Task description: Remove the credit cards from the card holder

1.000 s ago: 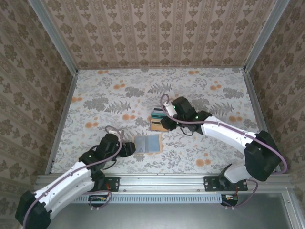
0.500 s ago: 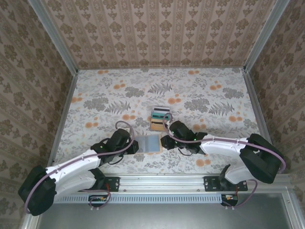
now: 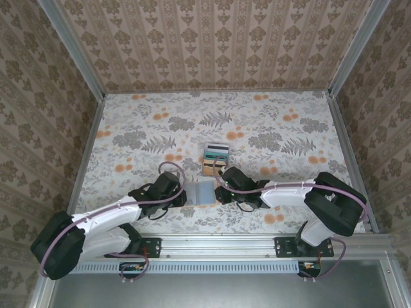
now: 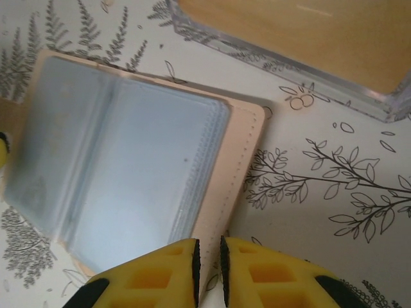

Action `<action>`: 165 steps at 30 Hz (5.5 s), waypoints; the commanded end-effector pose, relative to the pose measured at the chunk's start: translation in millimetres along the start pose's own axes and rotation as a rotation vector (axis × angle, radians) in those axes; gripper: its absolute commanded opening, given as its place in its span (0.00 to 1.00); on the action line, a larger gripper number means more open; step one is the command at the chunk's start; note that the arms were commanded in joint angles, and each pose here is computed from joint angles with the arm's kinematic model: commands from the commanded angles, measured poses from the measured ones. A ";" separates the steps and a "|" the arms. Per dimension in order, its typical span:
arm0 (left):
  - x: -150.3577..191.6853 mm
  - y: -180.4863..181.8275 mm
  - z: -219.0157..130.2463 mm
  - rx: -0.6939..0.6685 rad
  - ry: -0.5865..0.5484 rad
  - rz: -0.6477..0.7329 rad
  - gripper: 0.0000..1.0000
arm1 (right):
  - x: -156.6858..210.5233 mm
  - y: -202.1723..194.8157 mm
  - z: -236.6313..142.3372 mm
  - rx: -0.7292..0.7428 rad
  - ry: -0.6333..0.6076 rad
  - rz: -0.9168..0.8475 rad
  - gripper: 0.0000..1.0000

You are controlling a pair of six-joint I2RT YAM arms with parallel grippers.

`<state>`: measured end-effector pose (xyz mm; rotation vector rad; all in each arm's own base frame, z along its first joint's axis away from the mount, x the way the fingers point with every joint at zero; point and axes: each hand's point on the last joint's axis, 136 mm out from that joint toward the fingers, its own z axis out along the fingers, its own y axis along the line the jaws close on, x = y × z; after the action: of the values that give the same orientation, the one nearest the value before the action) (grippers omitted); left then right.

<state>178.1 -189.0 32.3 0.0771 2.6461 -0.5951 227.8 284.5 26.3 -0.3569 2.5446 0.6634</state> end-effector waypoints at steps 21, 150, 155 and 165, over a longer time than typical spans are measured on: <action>-7.1 -28.6 6.7 0.102 0.009 0.020 0.35 | 6.3 1.4 13.3 0.027 0.030 -0.005 0.20; 2.5 18.3 10.4 0.071 -0.013 -0.086 0.00 | -9.2 54.6 46.8 -0.033 0.114 0.303 0.21; 3.7 17.0 10.8 0.073 -0.010 -0.081 0.00 | -6.2 62.2 54.9 -0.076 0.135 0.320 0.21; 6.3 13.0 13.2 0.078 0.000 -0.071 0.00 | -9.3 72.9 56.7 -0.136 0.131 0.330 0.19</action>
<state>187.1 -184.0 22.2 0.0029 2.5969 -0.7343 236.5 372.4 24.8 -0.0307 2.6851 0.9465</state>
